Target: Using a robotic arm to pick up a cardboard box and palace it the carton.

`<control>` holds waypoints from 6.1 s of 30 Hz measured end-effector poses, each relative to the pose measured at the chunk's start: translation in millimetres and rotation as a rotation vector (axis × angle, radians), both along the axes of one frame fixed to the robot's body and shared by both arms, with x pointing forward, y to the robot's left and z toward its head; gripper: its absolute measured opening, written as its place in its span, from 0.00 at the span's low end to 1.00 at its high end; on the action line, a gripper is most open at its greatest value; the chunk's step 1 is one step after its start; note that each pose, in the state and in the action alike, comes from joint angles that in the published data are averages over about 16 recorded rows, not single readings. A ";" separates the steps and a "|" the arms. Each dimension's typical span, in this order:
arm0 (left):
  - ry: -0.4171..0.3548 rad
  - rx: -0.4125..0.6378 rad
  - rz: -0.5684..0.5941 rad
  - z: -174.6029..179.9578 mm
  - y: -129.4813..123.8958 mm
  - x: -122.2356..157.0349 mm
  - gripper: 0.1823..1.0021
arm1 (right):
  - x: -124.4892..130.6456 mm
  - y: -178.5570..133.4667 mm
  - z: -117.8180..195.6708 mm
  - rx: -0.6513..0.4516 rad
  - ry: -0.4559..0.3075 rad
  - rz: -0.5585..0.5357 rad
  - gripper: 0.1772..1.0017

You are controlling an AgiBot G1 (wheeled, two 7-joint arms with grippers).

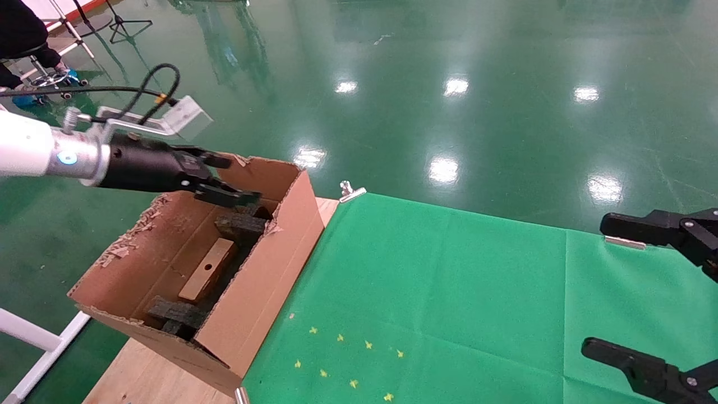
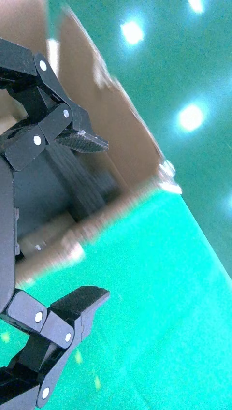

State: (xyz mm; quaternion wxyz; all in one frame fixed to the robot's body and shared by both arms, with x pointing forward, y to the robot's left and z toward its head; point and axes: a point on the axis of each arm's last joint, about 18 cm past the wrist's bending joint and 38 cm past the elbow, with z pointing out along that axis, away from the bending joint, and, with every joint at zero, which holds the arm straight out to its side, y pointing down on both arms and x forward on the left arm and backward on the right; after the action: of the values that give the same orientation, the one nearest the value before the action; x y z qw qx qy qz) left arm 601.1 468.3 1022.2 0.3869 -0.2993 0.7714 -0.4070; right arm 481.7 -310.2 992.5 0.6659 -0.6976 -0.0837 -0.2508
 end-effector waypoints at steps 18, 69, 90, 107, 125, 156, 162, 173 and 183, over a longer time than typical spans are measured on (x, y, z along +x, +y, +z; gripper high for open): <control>-0.115 -0.086 -0.407 -16.7 -89.9 -26.4 1.00 | 0.0 0.0 0.0 0.000 0.000 0.000 1.00; -0.324 -0.231 -0.937 -30.3 -169.1 -128.1 1.00 | 0.1 -0.1 0.0 0.000 0.000 -0.001 1.00; -0.320 -0.227 -0.926 -30.1 -168.1 -125.2 1.00 | 0.1 -0.1 0.0 0.000 0.000 -0.001 1.00; -0.319 -0.227 -0.924 -30.1 -167.9 -124.7 1.00 | 0.1 -0.1 0.0 0.000 0.000 -0.001 1.00; -0.319 -0.226 -0.923 -30.1 -167.8 -124.5 1.00 | 0.1 -0.1 0.0 0.000 0.000 -0.001 1.00; -0.319 -0.226 -0.923 -30.0 -167.8 -124.5 1.00 | 0.1 -0.1 0.0 0.000 0.000 -0.001 1.00; -0.319 -0.226 -0.923 -30.0 -167.8 -124.6 1.00 | 0.1 -0.1 0.0 0.000 0.000 -0.001 1.00; -0.319 -0.226 -0.923 -30.0 -167.8 -124.6 1.00 | 0.1 -0.1 0.0 0.000 0.000 -0.001 1.00; -0.319 -0.226 -0.923 -30.0 -167.8 -124.6 1.00 | 0.1 -0.1 0.0 0.000 0.000 -0.001 1.00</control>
State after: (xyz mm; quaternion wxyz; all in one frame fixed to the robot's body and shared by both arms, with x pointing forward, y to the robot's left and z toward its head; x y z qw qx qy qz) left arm 476.6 300.5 992.2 0.2446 0.0993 0.7057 -0.6575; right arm 481.8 -310.3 992.5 0.6660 -0.6975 -0.0834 -0.2509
